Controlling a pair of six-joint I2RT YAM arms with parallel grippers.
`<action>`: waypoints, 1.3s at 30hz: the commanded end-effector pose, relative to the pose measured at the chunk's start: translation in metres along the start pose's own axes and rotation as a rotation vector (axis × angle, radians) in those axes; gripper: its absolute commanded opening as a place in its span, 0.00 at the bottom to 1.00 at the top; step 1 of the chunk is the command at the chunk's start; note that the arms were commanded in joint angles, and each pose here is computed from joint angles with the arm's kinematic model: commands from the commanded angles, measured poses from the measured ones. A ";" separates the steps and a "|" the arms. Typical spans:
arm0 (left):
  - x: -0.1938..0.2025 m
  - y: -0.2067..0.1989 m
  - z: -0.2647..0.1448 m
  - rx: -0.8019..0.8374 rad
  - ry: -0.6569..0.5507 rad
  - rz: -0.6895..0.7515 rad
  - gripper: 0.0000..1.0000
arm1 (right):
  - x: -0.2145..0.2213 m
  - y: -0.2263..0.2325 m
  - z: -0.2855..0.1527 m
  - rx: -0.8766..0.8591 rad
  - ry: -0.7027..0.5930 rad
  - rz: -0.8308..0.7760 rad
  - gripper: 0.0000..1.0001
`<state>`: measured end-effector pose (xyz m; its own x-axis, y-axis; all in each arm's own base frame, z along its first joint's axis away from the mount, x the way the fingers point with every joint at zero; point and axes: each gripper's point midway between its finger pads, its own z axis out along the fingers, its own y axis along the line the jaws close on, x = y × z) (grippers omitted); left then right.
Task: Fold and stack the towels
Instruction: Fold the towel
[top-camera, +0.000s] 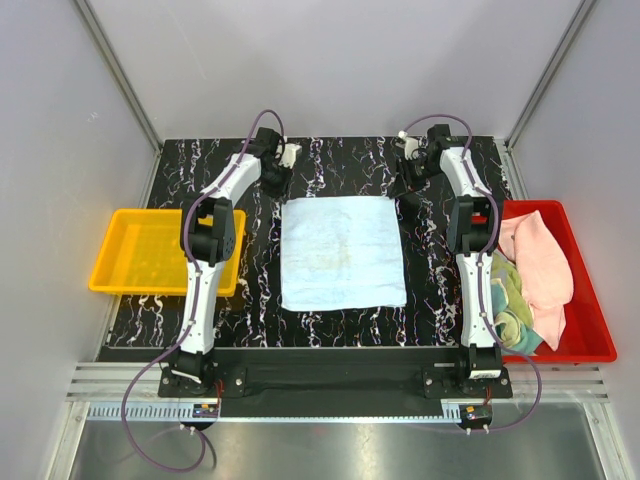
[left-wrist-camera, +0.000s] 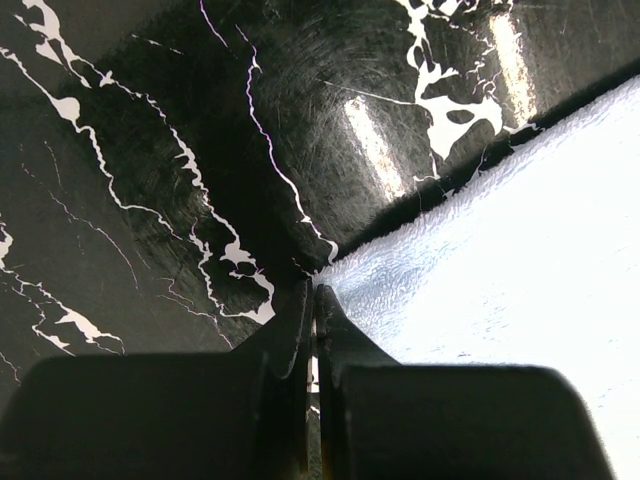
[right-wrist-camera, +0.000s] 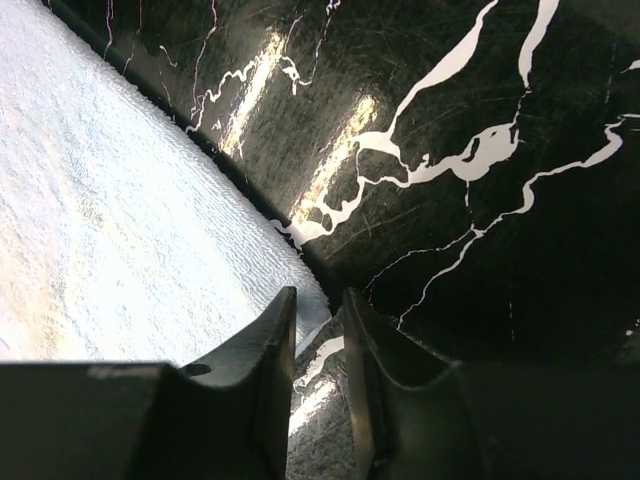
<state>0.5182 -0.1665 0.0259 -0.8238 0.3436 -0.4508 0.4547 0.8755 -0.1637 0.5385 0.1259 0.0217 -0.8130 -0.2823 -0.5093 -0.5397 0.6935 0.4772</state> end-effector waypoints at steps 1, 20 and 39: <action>-0.030 -0.005 -0.010 0.022 -0.097 0.034 0.00 | 0.003 0.001 0.003 -0.019 0.010 0.002 0.31; -0.081 -0.017 -0.097 -0.098 -0.284 0.166 0.00 | -0.077 0.011 -0.061 0.135 -0.263 -0.246 0.00; -0.074 -0.029 -0.146 -0.166 -0.397 0.209 0.00 | -0.051 0.051 -0.111 0.270 -0.362 -0.429 0.00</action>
<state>0.5051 -0.1713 0.1270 -0.6401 0.4162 -0.6458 0.5353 0.8445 0.0137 0.5274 0.1073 0.1050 -0.5241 -0.3269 -0.7864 -0.6711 0.7270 0.1450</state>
